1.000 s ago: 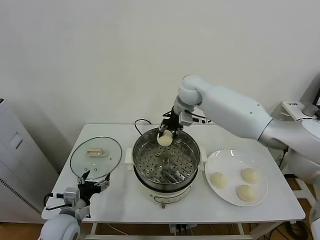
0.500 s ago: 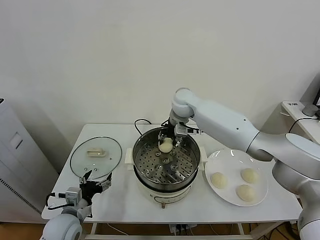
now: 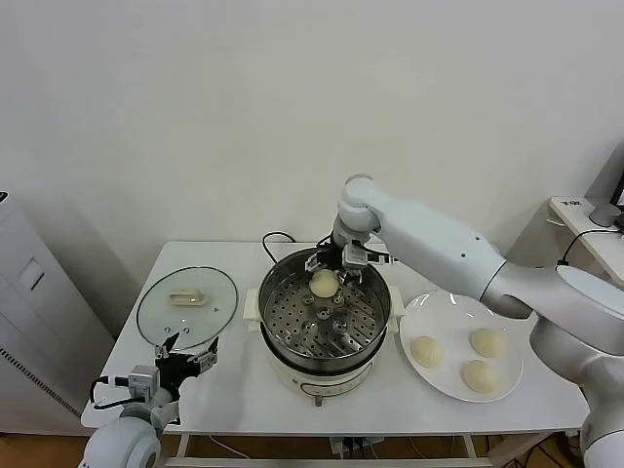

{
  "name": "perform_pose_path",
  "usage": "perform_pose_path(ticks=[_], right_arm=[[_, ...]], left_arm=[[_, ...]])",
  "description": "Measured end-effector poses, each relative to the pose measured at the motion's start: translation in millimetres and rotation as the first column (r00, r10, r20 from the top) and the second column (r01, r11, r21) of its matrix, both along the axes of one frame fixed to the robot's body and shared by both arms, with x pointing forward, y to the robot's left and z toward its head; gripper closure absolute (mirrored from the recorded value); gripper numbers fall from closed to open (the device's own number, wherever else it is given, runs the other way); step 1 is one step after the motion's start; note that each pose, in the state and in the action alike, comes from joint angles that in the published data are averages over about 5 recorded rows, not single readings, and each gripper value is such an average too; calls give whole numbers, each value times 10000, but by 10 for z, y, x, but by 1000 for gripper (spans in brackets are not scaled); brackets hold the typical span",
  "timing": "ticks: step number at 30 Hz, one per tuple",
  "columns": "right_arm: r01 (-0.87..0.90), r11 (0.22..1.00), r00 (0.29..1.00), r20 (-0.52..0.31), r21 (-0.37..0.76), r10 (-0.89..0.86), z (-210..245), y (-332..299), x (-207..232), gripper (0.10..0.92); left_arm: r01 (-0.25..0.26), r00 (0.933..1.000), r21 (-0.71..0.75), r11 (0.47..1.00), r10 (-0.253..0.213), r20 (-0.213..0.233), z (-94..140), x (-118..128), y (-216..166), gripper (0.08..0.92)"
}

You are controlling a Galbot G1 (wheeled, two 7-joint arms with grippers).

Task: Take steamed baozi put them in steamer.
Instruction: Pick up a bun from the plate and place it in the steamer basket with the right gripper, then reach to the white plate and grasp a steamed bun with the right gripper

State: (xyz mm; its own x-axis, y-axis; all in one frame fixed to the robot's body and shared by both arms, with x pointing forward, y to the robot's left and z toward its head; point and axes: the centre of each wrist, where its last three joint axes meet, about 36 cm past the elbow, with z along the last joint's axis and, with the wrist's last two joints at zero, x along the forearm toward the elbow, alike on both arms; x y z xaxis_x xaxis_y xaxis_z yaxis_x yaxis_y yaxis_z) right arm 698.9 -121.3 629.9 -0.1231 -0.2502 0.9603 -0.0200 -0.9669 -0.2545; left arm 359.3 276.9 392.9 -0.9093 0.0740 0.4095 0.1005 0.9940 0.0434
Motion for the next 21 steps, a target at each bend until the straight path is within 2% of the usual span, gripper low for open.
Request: perform_pose_path(ticks=[14,17,21], right_arm=[[2375,9683,9588,-1787,771,-2209,707,-1108,98,200],[3688,9259,9113,-2279,815,-3429,726,-1384,53,200],[5810,8117,7881,-2908,604,-5425,665,-1761,-36,200]], left_arm=[[86,10000,-42,10000,-86,51,33,-9,-19,177],[82,9999,-48,10000,-82,77,46,-8,-10,177],[61,9999,-59,10000,-60,90,55,-8,4,177]])
